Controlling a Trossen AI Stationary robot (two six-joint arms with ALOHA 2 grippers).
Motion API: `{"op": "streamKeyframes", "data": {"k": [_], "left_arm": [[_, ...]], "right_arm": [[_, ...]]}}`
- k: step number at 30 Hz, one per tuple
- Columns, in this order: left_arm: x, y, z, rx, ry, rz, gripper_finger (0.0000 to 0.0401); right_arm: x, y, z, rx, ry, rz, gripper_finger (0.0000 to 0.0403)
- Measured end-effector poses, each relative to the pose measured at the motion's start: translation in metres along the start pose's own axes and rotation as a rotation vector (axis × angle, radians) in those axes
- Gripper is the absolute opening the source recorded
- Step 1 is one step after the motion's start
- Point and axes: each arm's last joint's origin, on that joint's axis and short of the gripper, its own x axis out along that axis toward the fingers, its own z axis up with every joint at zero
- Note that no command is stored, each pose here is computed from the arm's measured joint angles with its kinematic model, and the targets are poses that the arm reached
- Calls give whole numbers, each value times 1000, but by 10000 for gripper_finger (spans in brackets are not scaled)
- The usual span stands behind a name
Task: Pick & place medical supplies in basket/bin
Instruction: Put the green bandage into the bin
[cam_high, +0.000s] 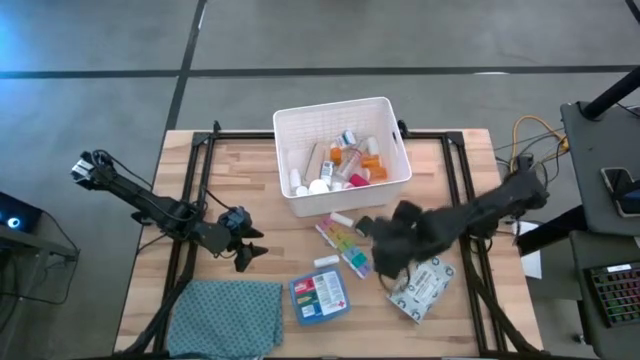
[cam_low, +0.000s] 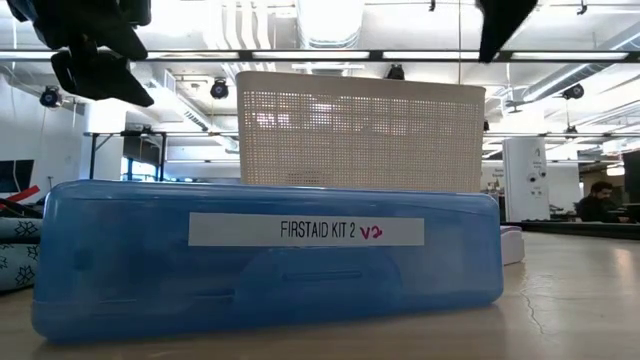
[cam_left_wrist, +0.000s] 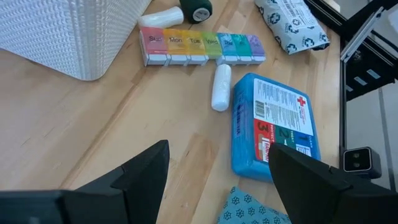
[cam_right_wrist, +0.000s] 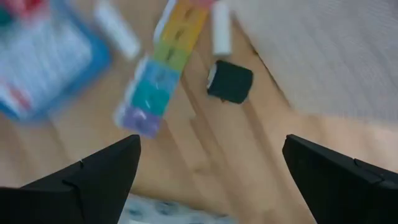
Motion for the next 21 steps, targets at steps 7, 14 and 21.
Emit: {"op": "streamKeyframes", "data": {"k": [7, 14, 21], "left_arm": [[0, 0, 0, -1, -1, -2, 253], [-1, -1, 2, -12, -30, 11, 253], [-1, -1, 3, -67, -35, 13, 253]], "right_arm": [[69, 20, 9, -430, 212, -118, 382], [127, 3, 45, -700, 225, -42, 370], [159, -27, 50, -742, 330, -17, 368]]}}
